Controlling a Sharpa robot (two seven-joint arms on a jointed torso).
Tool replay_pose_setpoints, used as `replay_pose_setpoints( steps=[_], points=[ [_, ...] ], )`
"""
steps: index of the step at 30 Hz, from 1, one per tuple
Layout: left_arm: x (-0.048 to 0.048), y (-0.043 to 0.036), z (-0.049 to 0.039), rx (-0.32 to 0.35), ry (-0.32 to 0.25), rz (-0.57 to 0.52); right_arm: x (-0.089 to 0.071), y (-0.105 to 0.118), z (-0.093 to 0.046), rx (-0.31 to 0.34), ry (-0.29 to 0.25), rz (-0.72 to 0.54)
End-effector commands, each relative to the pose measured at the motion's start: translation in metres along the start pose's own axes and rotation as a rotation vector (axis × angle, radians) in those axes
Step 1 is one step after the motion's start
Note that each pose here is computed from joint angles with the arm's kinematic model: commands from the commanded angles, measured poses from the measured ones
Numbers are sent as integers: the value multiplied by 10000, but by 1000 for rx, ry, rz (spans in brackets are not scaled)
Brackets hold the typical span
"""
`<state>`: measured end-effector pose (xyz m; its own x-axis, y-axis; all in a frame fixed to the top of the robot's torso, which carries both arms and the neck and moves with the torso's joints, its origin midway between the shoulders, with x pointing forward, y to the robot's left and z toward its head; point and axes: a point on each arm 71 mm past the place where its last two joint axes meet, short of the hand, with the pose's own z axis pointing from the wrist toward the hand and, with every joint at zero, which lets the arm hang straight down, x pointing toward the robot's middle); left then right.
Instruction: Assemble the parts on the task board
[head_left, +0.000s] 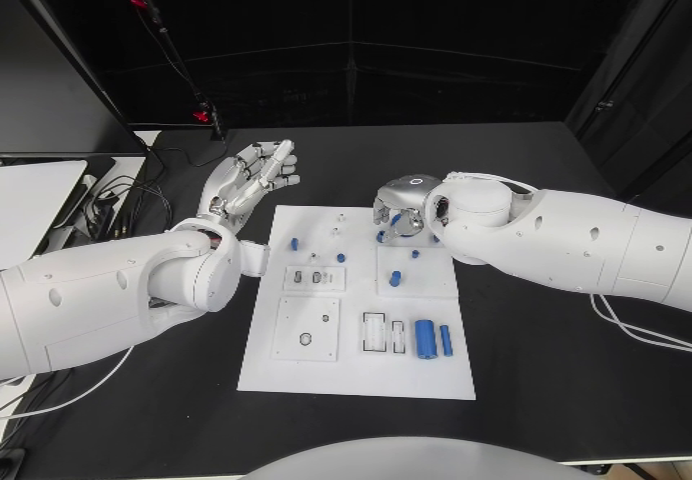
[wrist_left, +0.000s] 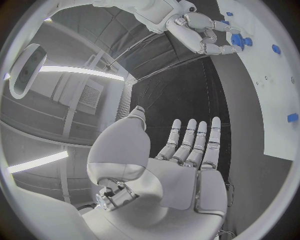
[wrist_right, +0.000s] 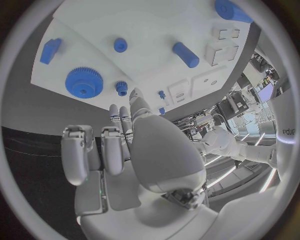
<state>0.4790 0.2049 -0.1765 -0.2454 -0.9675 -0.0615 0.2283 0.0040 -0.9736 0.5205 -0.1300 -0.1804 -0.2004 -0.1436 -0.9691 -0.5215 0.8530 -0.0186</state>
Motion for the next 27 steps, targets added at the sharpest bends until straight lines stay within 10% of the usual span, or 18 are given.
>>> replay_pose_setpoints(
  steps=[1, 27],
  points=[
    [6, -175, -13, 240, 13, -1, 25, -14, 28, 24, 29, -20],
    [3, -166, -1, 236, 13, 0, 102, 64, 140, 27, 56, -19]
  ],
)
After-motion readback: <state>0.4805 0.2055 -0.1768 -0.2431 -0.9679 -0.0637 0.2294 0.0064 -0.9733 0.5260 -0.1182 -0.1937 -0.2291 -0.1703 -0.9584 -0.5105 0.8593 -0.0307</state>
